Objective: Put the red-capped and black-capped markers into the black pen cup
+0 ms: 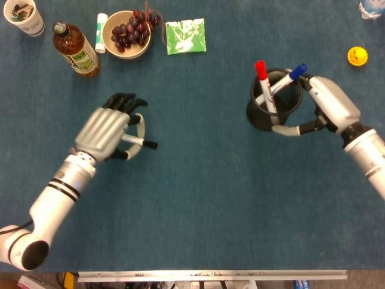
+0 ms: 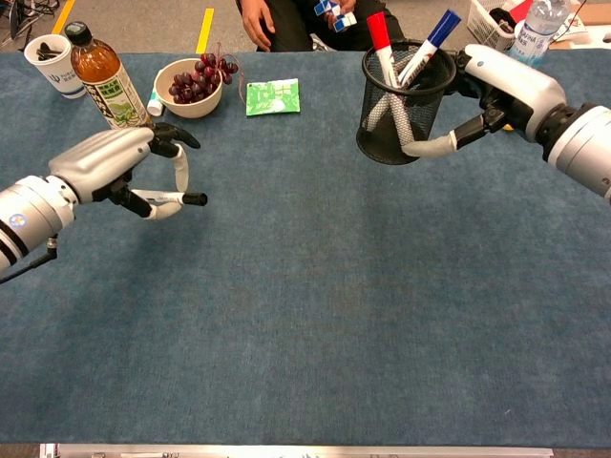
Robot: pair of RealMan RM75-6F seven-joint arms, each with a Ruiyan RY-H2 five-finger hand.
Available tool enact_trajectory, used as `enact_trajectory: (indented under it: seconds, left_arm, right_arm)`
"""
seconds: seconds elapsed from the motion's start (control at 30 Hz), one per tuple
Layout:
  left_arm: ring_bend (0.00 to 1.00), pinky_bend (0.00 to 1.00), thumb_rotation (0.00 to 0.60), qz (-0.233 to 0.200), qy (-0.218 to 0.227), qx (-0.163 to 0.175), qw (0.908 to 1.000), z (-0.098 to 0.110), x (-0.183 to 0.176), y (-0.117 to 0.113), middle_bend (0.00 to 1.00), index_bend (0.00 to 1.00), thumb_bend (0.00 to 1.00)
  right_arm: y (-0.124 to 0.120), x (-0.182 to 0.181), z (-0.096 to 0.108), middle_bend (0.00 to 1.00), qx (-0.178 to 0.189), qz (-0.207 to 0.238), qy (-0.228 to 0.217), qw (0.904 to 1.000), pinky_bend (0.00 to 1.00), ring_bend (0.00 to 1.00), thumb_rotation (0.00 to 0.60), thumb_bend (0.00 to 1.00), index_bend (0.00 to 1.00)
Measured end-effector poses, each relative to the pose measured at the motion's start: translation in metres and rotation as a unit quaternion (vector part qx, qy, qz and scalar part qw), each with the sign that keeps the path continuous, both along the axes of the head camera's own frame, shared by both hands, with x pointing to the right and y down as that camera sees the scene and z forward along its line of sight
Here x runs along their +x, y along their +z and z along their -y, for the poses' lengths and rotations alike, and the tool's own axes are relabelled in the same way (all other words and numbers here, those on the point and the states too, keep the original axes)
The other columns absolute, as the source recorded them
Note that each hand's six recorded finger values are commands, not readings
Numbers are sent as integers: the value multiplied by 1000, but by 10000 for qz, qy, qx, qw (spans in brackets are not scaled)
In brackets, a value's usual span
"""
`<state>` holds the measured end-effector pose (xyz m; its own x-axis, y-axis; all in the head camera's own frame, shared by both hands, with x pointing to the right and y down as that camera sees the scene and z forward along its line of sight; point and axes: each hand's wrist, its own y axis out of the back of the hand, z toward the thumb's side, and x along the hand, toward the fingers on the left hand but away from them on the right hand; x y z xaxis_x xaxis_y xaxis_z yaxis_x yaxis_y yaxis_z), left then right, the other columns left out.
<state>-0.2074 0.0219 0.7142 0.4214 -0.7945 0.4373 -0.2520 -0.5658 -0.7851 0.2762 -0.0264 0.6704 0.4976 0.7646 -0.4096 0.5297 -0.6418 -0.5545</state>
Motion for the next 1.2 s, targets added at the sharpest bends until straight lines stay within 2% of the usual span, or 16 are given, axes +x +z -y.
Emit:
enact_trajectory:
  seconds: [0.2,0.4,0.63,0.83,1.0,1.2]
  left_arm:
    - [93,93,600,-617,-427,-14,9972,14,-15,-32,189,592,291]
    - [93,93,600,-1264,-781,-133,9888,25,-25,-61,192,588,297]
    - [93,93,600,-1985,-1153,-391,9725,35,-30,-90,192,587,297]
    - [93,93,600,-2402,-1376,-552,9594,42,-32,-110,192,587,297]
    - [93,93,600,-2658,-1517,-678,9496,46,-32,-120,192,587,297]
    - [93,93,600,-3039,-1703,-986,9321,49,-30,-129,192,587,297]
  right_arm:
    - [6,-13,-8,429,-65,38,-184,9998,234,288,600,371,503]
    - [16,-33,-13,429,-117,94,-379,9992,234,288,600,371,503]
    - [29,-71,-23,429,-171,221,-650,9975,234,288,600,372,504]
    - [39,-101,-29,429,-153,274,-838,9960,234,288,600,371,504]
    - [47,-123,-33,429,-143,237,-967,9949,234,288,600,371,504]
    - [56,-144,-35,429,-110,143,-1062,9942,234,288,600,371,504]
